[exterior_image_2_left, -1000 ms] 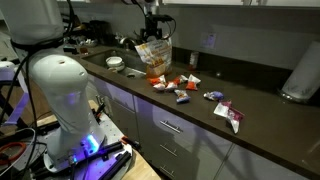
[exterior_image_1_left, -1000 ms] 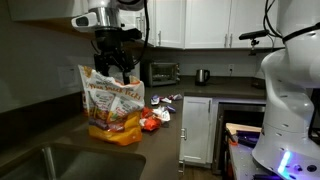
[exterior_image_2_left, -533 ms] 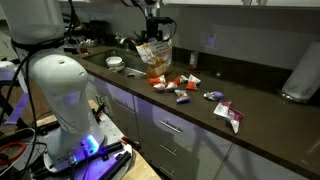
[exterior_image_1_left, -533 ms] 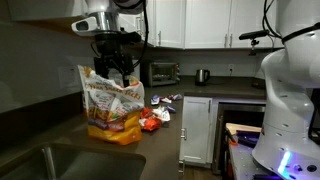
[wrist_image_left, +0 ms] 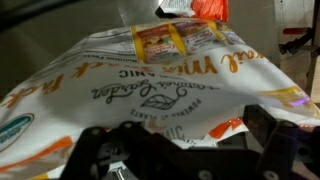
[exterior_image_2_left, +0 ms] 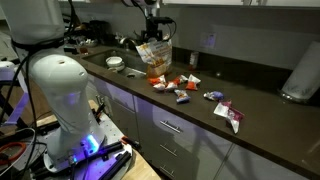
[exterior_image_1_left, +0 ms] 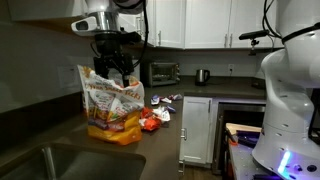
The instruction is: Remove two small packets from the pack on the countertop
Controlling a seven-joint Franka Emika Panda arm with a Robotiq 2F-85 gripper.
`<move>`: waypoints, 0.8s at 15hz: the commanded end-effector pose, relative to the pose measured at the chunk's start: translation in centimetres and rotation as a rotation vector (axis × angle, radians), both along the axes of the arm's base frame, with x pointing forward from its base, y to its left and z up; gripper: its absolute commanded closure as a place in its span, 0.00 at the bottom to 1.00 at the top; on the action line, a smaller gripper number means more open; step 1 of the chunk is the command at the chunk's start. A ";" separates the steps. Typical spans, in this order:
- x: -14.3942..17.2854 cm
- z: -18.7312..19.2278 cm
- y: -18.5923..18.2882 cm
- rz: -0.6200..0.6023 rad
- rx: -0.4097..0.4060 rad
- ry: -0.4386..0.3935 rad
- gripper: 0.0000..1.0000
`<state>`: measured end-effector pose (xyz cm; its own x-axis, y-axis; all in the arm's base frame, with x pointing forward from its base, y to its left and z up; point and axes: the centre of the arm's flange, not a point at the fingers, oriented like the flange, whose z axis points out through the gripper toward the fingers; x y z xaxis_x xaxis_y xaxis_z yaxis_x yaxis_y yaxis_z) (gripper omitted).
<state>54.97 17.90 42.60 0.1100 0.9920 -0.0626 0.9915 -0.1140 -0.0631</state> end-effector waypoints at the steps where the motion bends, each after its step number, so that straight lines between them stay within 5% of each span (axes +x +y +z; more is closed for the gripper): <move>1: 0.2 0.5 -0.4 0.042 -0.001 -0.042 0.00; 12: 0.6 -0.7 -1.2 0.142 -0.118 -0.129 0.00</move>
<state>55.84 17.34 42.77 0.0248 0.9875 -0.1554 0.9988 -0.0178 0.0459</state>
